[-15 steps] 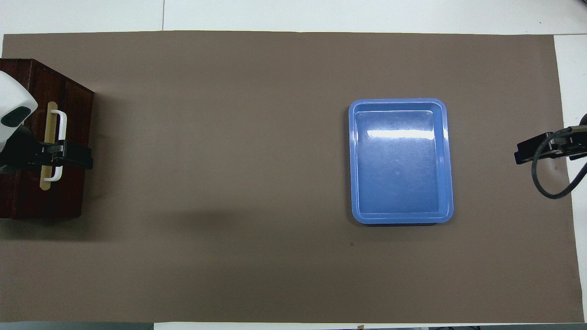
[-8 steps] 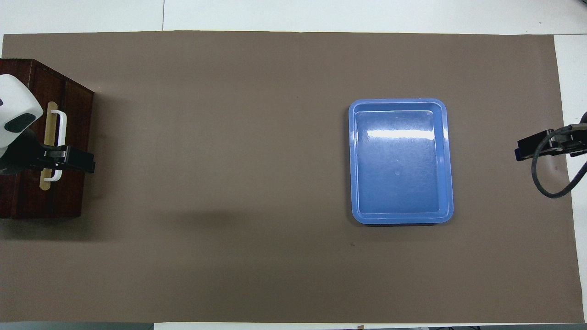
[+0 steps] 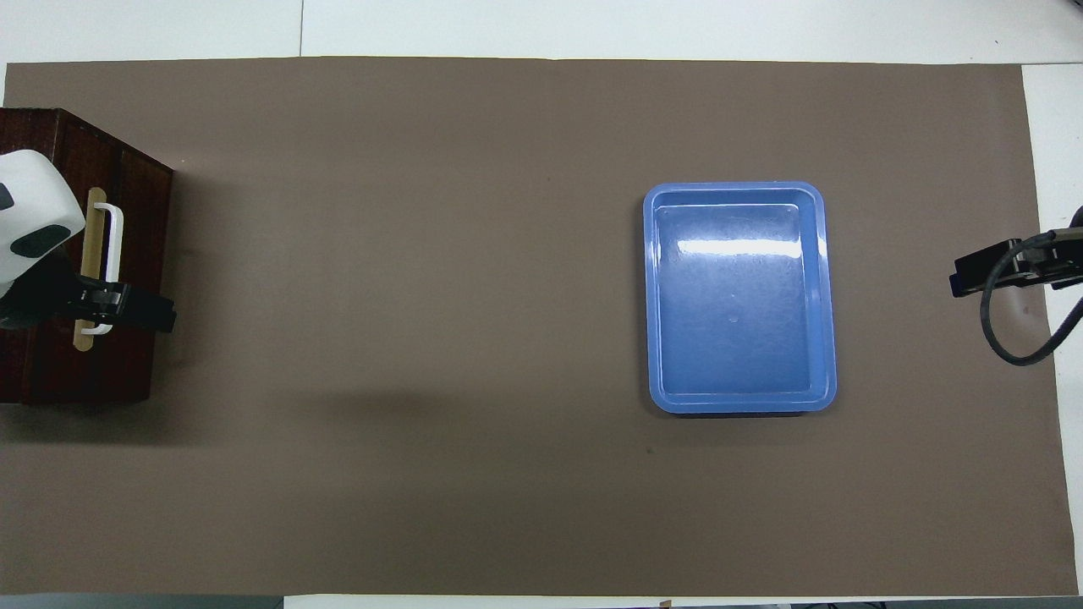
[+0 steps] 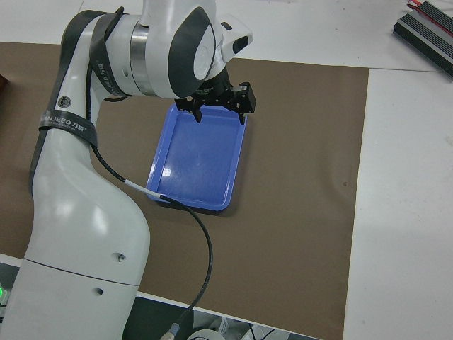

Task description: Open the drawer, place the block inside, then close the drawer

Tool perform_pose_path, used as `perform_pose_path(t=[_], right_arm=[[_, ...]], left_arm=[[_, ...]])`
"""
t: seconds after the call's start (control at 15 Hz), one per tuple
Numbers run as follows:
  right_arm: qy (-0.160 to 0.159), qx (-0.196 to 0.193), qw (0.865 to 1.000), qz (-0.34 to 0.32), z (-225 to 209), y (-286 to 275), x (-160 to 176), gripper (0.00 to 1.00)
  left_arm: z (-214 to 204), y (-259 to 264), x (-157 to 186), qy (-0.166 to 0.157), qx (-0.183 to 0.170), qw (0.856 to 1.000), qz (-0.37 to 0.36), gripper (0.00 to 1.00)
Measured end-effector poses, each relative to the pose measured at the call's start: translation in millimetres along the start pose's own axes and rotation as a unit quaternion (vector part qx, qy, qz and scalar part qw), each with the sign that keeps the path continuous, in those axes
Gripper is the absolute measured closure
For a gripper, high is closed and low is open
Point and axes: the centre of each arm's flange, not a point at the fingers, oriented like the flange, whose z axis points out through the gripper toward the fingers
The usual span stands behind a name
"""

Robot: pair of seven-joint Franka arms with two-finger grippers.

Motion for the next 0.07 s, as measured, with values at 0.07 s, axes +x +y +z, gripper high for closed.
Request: perform_pose_path(t=[0.07], right_arm=[[0.000,0.000,1.000,0.000,0.0,0.3,0.0,0.00]], left_arm=[[0.1,0.0,-0.1,0.000,0.000,1.000,0.000,0.00]])
